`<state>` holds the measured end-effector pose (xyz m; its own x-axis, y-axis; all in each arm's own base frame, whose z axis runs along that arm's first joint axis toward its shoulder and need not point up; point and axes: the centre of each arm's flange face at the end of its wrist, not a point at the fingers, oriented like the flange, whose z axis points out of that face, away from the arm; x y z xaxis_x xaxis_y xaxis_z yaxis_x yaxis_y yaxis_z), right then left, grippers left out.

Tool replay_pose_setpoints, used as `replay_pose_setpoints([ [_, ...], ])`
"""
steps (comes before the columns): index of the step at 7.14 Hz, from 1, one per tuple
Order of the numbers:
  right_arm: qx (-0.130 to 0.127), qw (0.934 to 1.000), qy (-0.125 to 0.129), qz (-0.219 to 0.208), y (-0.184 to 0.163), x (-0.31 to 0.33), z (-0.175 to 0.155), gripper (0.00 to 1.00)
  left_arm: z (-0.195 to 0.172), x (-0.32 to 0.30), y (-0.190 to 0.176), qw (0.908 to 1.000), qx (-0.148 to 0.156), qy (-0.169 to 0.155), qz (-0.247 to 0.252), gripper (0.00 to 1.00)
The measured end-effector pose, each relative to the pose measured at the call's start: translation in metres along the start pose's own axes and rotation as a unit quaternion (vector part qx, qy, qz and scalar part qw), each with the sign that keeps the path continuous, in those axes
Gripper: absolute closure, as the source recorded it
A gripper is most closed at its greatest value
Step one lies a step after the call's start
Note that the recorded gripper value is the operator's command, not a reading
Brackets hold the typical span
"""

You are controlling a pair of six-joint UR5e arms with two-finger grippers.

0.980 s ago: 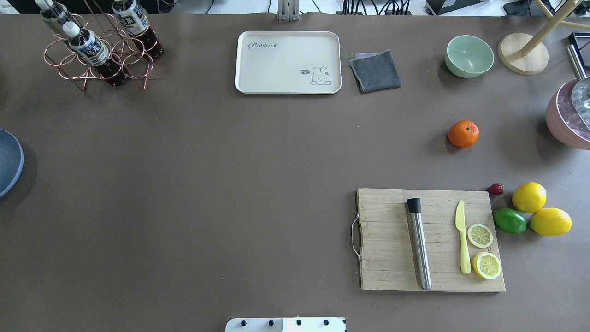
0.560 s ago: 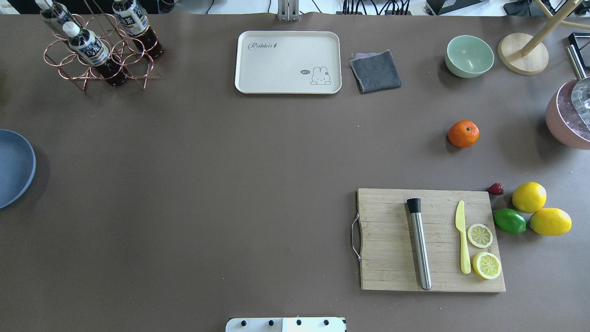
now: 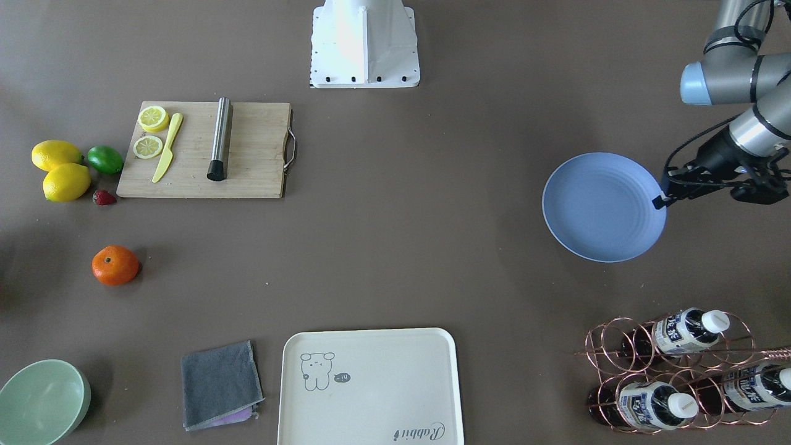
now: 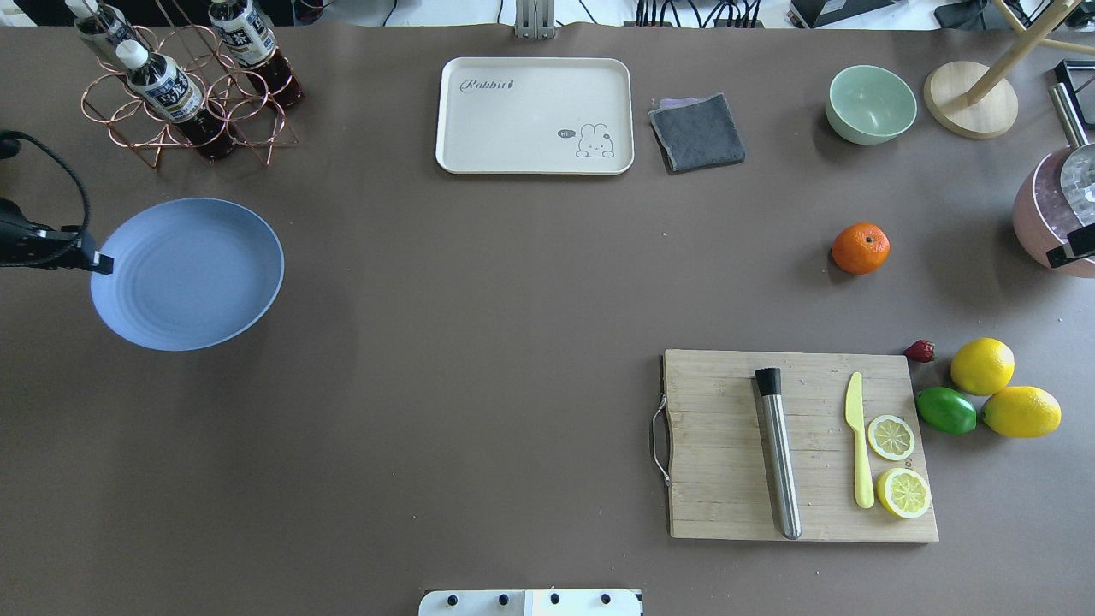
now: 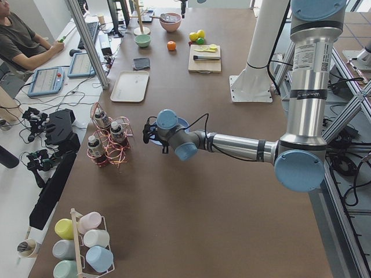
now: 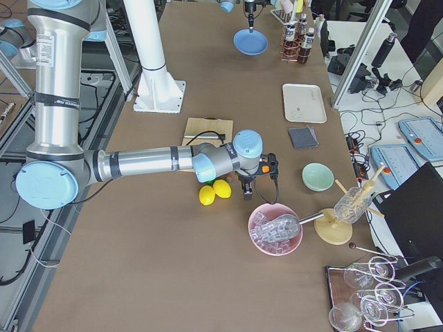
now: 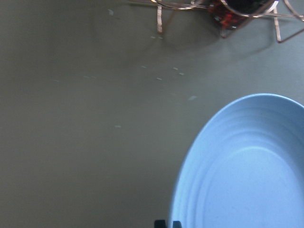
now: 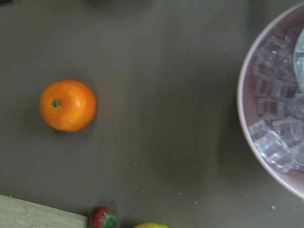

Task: Pick orange to plate
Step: 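Push the blue plate inward with the left gripper while the right reaches the orange, then grasp the orange with the right gripper and lift it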

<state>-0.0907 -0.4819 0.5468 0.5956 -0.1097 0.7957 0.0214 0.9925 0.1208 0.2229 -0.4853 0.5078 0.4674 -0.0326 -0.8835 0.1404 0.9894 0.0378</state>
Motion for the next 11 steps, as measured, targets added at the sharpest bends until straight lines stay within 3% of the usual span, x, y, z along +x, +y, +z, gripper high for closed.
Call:
replay_pose_setpoints([
  [2,-0.009,1.0000,0.000,-0.004,-0.039,-0.063,0.040,0.00,0.048,0.113,0.024,0.9989,0.001,0.030,-0.036,1.00],
  [5,-0.014,0.9993,0.029,-0.018,-0.081,-0.118,0.096,0.00,0.114,0.249,0.089,0.9960,0.006,0.066,-0.059,1.00],
  [8,-0.022,0.9979,0.057,-0.022,-0.101,-0.132,0.135,0.00,0.138,0.315,0.135,0.9941,0.017,0.078,-0.073,1.00],
  [9,-0.026,0.9973,0.065,-0.023,-0.105,-0.134,0.147,0.00,0.139,0.321,0.141,0.9937,0.020,0.081,-0.075,0.83],
  [10,-0.031,0.9968,0.070,-0.024,-0.107,-0.135,0.156,0.00,0.138,0.325,0.145,0.9934,0.021,0.084,-0.075,0.73],
  [11,-0.038,0.9963,0.074,-0.023,-0.106,-0.133,0.165,0.66,0.136,0.328,0.147,0.9932,0.021,0.086,-0.075,0.43],
])
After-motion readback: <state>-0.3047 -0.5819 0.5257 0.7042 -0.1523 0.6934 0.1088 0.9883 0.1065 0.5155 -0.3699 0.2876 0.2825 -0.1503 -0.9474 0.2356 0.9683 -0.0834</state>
